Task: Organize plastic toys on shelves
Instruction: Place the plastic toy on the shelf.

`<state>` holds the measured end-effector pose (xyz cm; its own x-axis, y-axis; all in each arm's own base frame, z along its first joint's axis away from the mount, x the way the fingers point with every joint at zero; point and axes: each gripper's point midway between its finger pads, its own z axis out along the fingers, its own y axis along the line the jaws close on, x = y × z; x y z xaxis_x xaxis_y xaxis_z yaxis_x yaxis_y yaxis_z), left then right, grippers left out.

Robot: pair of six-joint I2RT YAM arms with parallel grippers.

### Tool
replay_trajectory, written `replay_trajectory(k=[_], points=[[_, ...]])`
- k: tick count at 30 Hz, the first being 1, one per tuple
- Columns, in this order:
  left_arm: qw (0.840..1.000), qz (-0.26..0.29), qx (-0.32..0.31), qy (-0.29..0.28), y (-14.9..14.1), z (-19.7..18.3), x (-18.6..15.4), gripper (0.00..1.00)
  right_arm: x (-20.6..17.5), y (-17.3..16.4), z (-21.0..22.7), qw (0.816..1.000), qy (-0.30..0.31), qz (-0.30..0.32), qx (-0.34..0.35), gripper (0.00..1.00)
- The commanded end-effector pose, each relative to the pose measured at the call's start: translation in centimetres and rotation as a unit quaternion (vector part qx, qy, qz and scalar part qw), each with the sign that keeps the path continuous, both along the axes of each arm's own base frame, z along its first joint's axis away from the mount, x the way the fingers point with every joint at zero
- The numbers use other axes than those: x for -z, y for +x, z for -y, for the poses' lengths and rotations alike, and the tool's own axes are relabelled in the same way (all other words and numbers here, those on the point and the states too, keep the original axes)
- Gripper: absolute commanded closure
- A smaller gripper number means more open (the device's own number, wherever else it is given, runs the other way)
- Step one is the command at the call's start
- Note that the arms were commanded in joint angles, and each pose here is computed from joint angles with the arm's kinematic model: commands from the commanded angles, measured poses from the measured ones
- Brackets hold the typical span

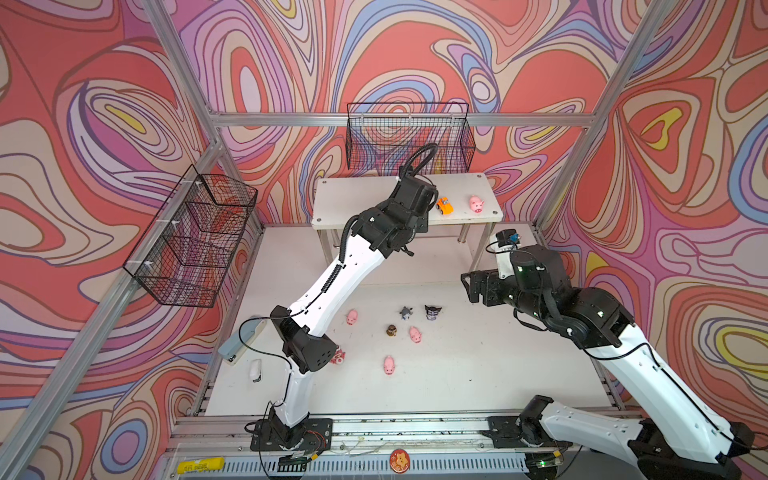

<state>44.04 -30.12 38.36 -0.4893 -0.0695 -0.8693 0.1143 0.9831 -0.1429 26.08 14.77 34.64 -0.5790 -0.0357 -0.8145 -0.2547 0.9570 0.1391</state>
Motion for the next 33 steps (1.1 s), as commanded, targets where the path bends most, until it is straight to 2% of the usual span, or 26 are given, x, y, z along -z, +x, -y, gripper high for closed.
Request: replay_trajectory(k=[1, 5, 8, 19, 24, 30, 33], points=[[1.000, 0.004, -0.004, -0.009, 0.7, 0.2, 0.1, 0.66, -0.8, 0.4, 0.0, 1.000, 0.003, 0.013, 0.005, 0.02], [1.000, 0.004, -0.001, -0.010, 0.7, 0.4, 0.0, 0.60, -0.7, 0.4, -0.1, 1.000, 0.000, 0.011, 0.003, 0.01], [1.000, 0.004, -0.002, -0.007, 0.6, 0.2, 0.0, 0.48, -0.5, 0.5, -0.2, 1.000, -0.002, 0.009, 0.003, 0.02], [1.000, 0.023, 0.005, -0.018, -0.5, -0.6, -2.2, 0.34, -0.5, 0.4, -0.3, 1.000, 0.004, 0.007, 0.000, 0.02], [0.998, 0.039, 0.021, -0.038, -2.3, -1.1, -4.4, 0.28, -0.4, 0.4, 0.1, 1.000, -0.001, 0.011, 0.008, 0.01], [0.996, 0.071, 0.017, -0.043, -5.2, -3.1, -7.1, 0.24, 0.1, 0.5, -0.3, 1.000, -0.001, 0.003, 0.002, 0.01], [0.996, 0.076, 0.010, -0.040, -6.6, -4.7, -7.3, 0.24, 0.3, 0.6, -1.0, 1.000, 0.009, -0.004, -0.008, 0.02]])
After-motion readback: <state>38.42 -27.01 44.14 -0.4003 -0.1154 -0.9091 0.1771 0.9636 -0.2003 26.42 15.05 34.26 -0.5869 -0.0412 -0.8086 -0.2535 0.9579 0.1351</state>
